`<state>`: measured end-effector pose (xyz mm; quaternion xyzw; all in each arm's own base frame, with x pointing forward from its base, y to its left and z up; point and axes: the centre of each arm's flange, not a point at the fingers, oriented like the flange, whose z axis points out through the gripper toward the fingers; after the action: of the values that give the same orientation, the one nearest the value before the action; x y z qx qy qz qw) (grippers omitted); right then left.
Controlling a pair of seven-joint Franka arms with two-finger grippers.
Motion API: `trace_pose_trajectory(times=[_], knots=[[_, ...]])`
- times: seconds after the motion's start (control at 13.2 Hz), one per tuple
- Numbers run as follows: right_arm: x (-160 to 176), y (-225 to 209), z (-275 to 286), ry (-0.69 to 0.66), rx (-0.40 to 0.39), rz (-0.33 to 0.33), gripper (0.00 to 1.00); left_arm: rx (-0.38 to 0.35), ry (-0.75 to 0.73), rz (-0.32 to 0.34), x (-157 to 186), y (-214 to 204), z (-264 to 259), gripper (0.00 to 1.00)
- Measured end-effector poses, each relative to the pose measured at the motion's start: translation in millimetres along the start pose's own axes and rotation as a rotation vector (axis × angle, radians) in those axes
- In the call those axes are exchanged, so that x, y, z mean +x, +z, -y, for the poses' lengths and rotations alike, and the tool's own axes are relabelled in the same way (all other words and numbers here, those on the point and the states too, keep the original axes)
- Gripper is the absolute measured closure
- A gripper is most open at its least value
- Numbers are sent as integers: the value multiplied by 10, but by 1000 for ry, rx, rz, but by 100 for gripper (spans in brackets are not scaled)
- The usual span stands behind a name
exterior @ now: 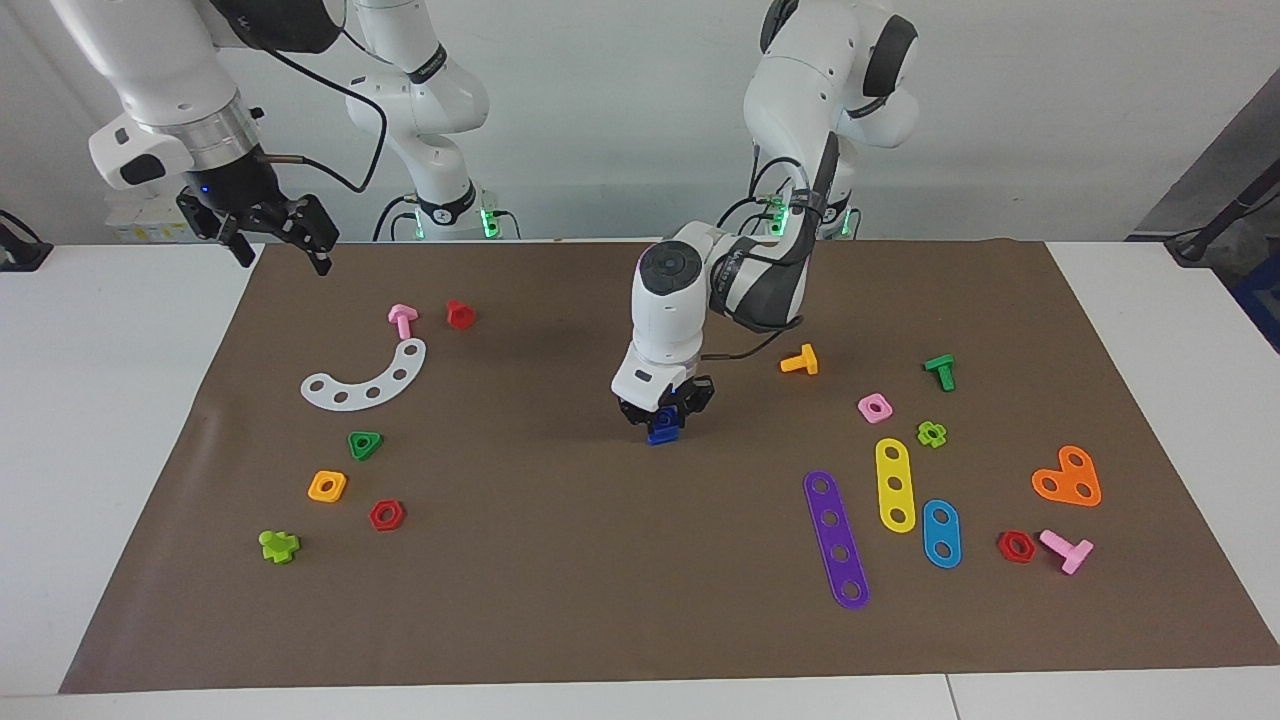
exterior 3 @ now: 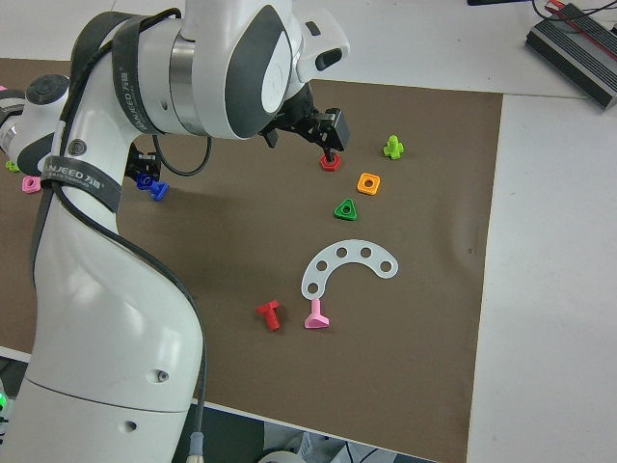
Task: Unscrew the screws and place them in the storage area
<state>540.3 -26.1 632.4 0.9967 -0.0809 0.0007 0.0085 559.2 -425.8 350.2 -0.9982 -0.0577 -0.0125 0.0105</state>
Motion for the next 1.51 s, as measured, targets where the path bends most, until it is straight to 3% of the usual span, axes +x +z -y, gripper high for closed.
trace_pose_trajectory(times=[0.38,0.68,1.06,1.43,1.51], knots=[[0,0,0,0,0,0,0,9,-50,22,397,-399,348,50],[0,0,0,0,0,0,0,-5,42,47,809,-564,1057,51],[0,0,0,0,0,0,0,5,221,114,987,-151,2062,51],[-22,18,-3,0,-2,20,0,-11,316,88,706,339,2353,48],[-24,19,-3,0,-3,22,0,-11,329,89,685,343,2374,41]])
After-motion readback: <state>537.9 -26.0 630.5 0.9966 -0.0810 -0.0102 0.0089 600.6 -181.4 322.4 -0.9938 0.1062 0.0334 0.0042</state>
